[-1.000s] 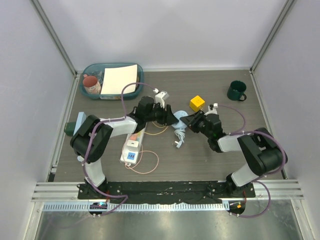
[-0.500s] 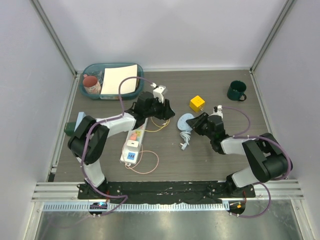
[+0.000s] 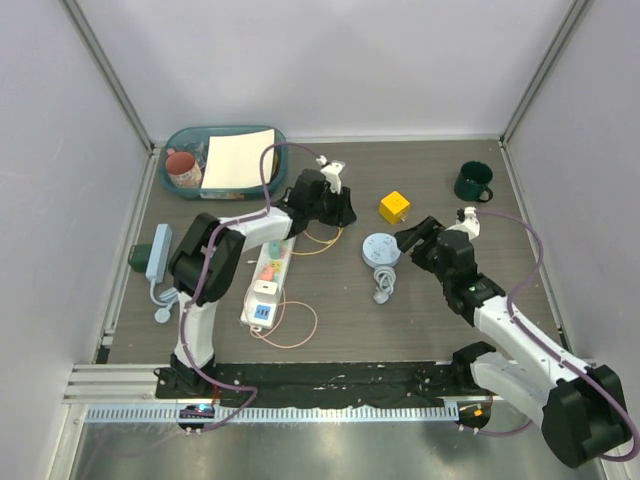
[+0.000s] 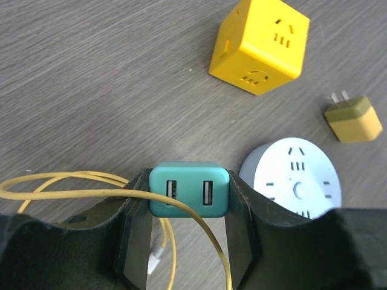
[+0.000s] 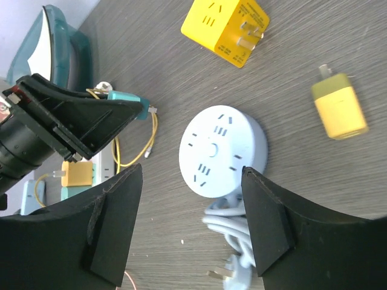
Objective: Pull the plug off the socket
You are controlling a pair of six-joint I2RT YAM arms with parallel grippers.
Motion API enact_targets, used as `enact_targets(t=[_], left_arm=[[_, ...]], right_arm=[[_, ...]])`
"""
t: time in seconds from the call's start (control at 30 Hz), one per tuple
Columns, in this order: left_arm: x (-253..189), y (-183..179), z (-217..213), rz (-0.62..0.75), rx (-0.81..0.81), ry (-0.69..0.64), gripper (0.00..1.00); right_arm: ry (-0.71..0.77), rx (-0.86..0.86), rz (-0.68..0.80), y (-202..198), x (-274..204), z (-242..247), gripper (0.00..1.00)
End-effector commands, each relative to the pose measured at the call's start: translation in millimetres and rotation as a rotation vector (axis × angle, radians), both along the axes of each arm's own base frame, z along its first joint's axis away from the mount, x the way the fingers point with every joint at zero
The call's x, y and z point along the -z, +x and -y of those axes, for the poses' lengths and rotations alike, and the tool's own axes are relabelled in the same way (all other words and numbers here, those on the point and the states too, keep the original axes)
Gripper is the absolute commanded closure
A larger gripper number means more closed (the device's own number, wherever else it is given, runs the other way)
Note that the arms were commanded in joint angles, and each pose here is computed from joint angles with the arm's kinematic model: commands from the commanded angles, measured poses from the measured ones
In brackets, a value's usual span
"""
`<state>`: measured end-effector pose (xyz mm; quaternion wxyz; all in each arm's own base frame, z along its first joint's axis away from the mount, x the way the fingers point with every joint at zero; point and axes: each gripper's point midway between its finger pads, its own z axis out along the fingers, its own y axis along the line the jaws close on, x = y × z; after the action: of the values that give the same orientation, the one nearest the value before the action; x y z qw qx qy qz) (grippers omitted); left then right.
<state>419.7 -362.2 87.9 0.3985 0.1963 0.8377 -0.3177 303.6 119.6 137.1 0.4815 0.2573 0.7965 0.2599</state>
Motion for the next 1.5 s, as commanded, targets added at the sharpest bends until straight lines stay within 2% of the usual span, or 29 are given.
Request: enact_targets(t=[0.0,0.03,0.07,0.17,0.33,0.37,0.43,0.57,0.7,0.87,0.9,0.97,1.0,1.03,1.13,1.23,1.37,1.47], left_arm=[[-6.3,15.8,3.6,0.027,-0.014,0.034,0.71],[-13.4,19.2,5.9,0.038,-0.012,0.03,0.67],[-13.8,18.1,5.4,0.029,-0.011,0.035,0.58],[-31.6,17.4,3.6,0.046,-0.011,0.034,0.25],[-60.9,8.9,-18.2,0.052,-0.039,0.122,0.14],[-67.2,8.5,-23.5,0.066,-0.043,0.148,0.07],[-70.6,2.3,-38.8,0.041,-0.064,0.227,0.06],[-91.1,1.0,-78.9,0.094,-0.133,0.395,0.05],[-108.2,-7.6,-106.1,0.114,-0.171,0.488,0.04],[-111.4,-26.3,-140.9,0.05,-0.196,0.603,0.07],[-108.8,-25.5,-152.1,0.034,-0.215,0.635,0.08],[-97.3,-32.7,-167.7,-0.026,-0.216,0.687,0.1],[-87.2,-32.6,-176.7,-0.068,-0.218,0.704,0.11],[-81.0,-33.1,-182.4,-0.095,-0.227,0.713,0.13],[-61.1,-36.9,-196.5,-0.185,-0.251,0.738,0.17],[-42.5,-40.0,-198.8,-0.243,-0.248,0.734,0.17],[-22.4,-40.9,-200.4,-0.29,-0.244,0.726,0.19],[-11.1,-40.9,-198.2,-0.329,-0.224,0.702,0.28]], right_arm=[[-0.103,0.03,-0.017,-5.5,-14.5,16.3,0.28],[-0.109,0.024,-0.01,-6.2,-18.7,16.6,0.28],[-0.111,0.02,-0.006,-6.2,-21.7,16.0,0.28],[-0.119,0.015,0.018,-3.1,-37.6,15.6,0.28],[-0.112,-0.006,0.027,0.6,-46.3,10.2,0.28],[-0.107,-0.011,0.026,1.4,-46.3,8.7,0.28],[-0.098,-0.022,0.03,2.1,-47.2,5.7,0.27],[-0.09,-0.052,0.028,4.3,-46.6,-1.4,0.28],[-0.094,-0.094,0.029,7.1,-45.5,-10.9,0.28],[-0.045,-0.223,0.047,9.3,-45.6,-42.9,0.29],[-0.022,-0.24,0.091,14.7,-55.7,-50.9,0.31],[0.03,-0.336,0.08,12.6,-50.9,-77.9,0.36],[0.052,-0.366,0.105,17.2,-55.4,-90.1,0.51],[0.057,-0.395,0.056,20.8,-37.8,-103.5,0.61],[0.111,-0.545,0.06,21.6,-39.3,-156.3,0.9],[0.186,-0.645,0.045,29.3,-31.4,-206.2,0.94],[0.294,-0.64,0.02,43.6,-11.1,-238.3,0.96],[0.385,-0.646,0.044,53.1,-12.4,-252.8,0.99]])
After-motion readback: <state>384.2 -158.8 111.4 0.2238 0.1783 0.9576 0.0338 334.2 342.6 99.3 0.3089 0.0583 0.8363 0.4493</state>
